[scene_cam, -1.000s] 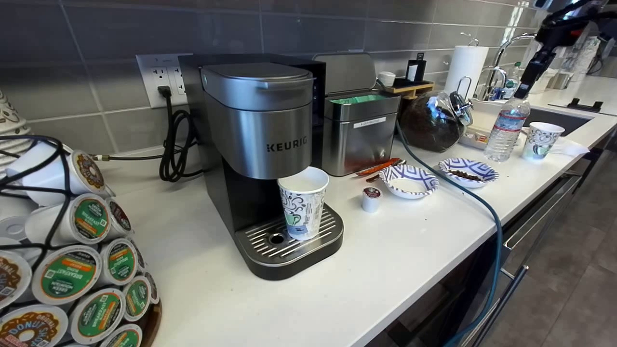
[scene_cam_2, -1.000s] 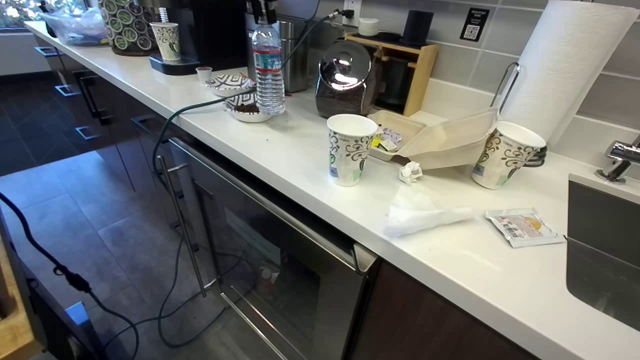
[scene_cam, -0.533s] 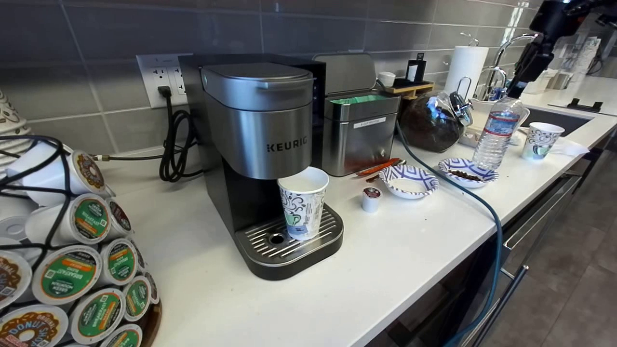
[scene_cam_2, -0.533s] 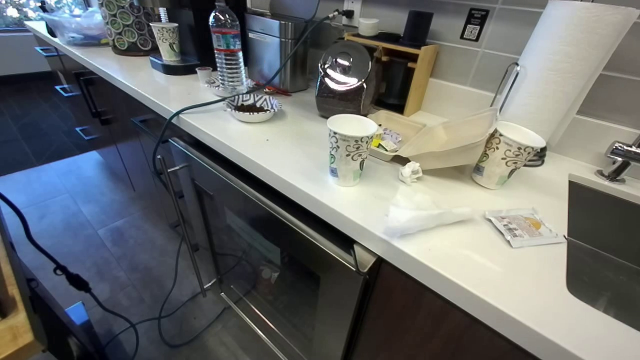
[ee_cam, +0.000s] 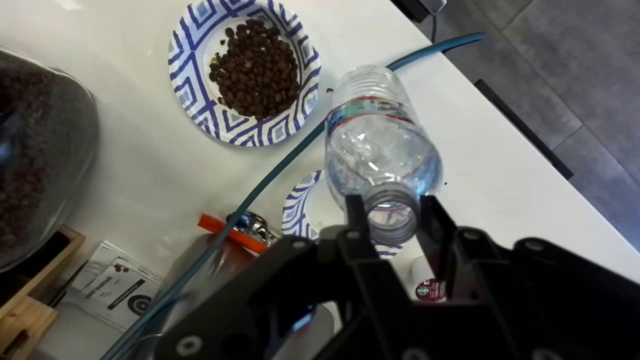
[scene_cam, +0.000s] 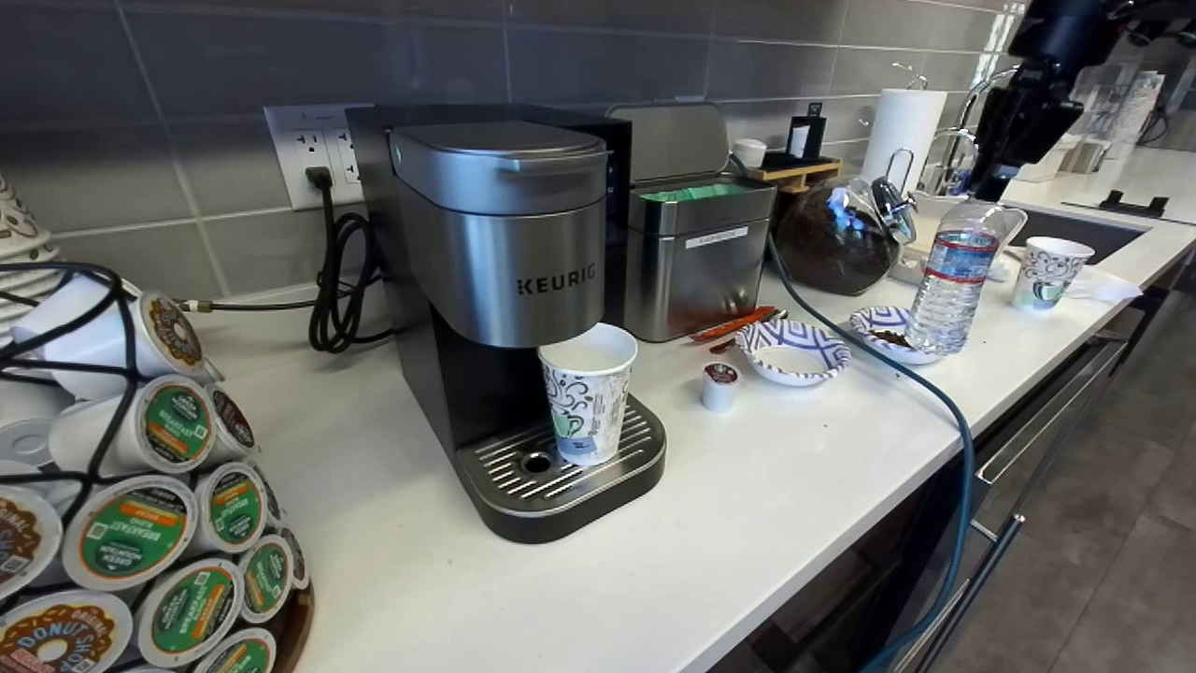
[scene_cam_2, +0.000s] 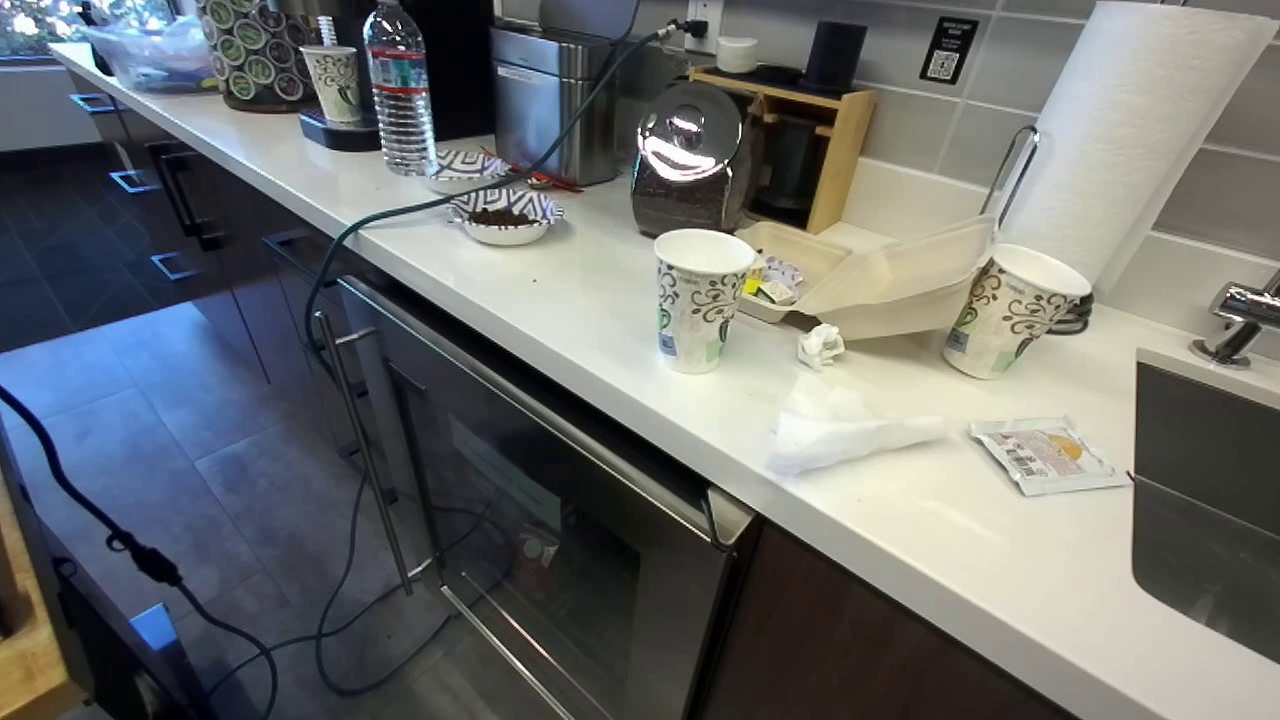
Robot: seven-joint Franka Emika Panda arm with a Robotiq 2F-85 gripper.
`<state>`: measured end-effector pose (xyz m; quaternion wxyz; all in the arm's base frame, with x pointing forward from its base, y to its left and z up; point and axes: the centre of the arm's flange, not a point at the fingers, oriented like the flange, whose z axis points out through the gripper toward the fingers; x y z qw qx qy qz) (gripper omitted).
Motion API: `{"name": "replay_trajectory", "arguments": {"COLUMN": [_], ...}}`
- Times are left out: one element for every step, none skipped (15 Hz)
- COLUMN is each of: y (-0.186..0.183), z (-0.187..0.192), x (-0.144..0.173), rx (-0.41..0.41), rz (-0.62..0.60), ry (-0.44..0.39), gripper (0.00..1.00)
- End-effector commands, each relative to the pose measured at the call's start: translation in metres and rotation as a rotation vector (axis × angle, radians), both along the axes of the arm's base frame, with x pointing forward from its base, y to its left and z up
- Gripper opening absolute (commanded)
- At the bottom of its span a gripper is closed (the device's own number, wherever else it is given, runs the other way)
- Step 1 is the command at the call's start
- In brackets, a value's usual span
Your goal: Move the clear bottle closer to the coffee machine
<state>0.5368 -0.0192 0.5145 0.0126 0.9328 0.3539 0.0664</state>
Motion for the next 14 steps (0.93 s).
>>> {"name": "replay_trajectory", "arguments": {"y": [-0.001,-0.002,0.002,0.014,0.026,0.044,0.063,0.083,0.102,0.122,0.14,0.155,0.168,0.178], "z": [0.0,0.0,-0.002,-0.003,-0.004,-0.003,-0.002,0.002,0.003,0.005,0.009,0.01,0.01,0.014], "x": [0.0,0.0,0.009,0.029,0.043,0.062,0.077,0.091,0.105,0.117,0.129,0.138,0.145,0.153], "rx": [0.0,0.0,-0.017,-0.037,-0.063,-0.091,-0.118,-0.138,-0.157,-0.169,-0.176,-0.186,-0.19,-0.196], "rz": [0.0,0.0,0.02,0.056,0.09,0.146,0.2,0.25,0.301,0.355,0.409,0.456,0.506,0.547], "ry": [0.0,0.0,-0.012,-0.036,-0.046,-0.059,-0.061,-0.062,-0.061,-0.065,-0.073,-0.081,-0.087,-0.104], "gripper": [0.31,0.31,0.08,0.08,0.08,0.08,0.08,0.08,0.08,0.08,0.08,0.08,0.08,0.08]}}
